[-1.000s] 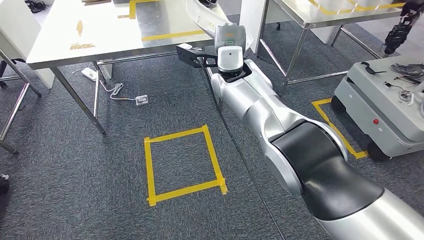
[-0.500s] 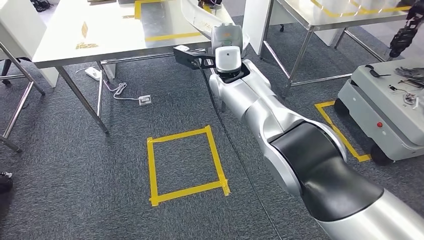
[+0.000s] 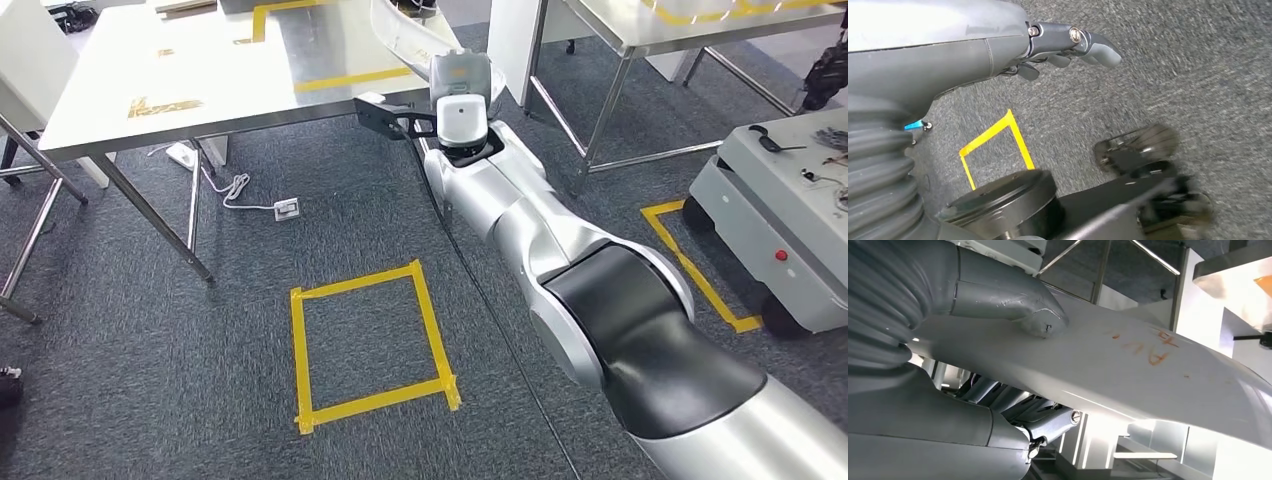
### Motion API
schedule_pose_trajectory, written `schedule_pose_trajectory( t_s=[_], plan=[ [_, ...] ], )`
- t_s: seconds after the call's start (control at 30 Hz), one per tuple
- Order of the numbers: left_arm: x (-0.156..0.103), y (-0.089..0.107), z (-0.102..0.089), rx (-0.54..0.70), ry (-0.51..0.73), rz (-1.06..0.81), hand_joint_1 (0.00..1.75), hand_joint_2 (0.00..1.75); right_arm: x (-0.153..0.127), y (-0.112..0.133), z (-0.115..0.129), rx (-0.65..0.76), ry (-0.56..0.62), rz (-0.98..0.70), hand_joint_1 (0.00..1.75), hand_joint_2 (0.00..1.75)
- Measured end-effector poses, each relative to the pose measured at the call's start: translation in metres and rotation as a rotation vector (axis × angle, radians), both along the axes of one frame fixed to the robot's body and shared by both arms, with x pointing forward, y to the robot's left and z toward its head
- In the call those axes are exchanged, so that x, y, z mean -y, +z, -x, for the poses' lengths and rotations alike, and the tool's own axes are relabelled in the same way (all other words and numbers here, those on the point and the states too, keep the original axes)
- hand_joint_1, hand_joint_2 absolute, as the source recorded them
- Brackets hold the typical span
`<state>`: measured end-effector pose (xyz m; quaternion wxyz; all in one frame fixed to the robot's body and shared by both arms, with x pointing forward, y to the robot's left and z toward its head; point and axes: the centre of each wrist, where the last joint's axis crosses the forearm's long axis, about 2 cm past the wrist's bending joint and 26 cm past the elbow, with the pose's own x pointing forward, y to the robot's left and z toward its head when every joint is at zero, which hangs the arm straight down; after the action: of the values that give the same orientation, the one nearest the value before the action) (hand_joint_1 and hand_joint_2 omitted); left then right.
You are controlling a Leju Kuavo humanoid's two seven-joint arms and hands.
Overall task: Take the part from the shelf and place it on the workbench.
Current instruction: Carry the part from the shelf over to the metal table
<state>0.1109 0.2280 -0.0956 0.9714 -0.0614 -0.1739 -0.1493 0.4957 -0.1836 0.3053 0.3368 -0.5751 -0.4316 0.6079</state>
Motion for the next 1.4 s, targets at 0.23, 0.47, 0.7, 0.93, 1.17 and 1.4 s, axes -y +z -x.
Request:
schedule_pose_trajectory(
  t_s=[0.23, 0.47, 0.7, 0.93, 1.17, 1.4],
  plan=[
    [0.0, -0.003, 0.011, -0.024, 0.0, 0.001, 0.0, 1.75, 0.0, -0.004, 0.001, -0.009, -0.002, -0.001, 1.75, 1.75],
    [-0.001, -0.001, 0.003, -0.004, 0.004, 0.001, 0.0, 1.75, -0.001, 0.009, -0.002, 0.024, 0.002, -0.007, 1.75, 1.75],
    [0.001, -0.003, 0.011, -0.018, 0.012, 0.008, 0.0, 1.75, 0.009, -0.005, -0.001, 0.01, -0.024, -0.019, 1.75, 1.75],
    [-0.001, -0.002, 0.006, 0.007, 0.016, 0.009, 0.0, 1.75, 0.015, 0.014, -0.005, 0.097, -0.055, -0.11, 1.75, 1.75],
    [-0.001, -0.002, 0.006, 0.005, 0.012, 0.008, 0.0, 1.75, 0.027, 0.013, -0.007, 0.115, -0.097, -0.154, 1.75, 1.75],
    [-0.001, -0.001, 0.005, 0.003, 0.011, 0.007, 0.0, 1.75, 0.037, 0.014, -0.009, 0.12, -0.117, -0.162, 1.75, 1.75]
  ],
)
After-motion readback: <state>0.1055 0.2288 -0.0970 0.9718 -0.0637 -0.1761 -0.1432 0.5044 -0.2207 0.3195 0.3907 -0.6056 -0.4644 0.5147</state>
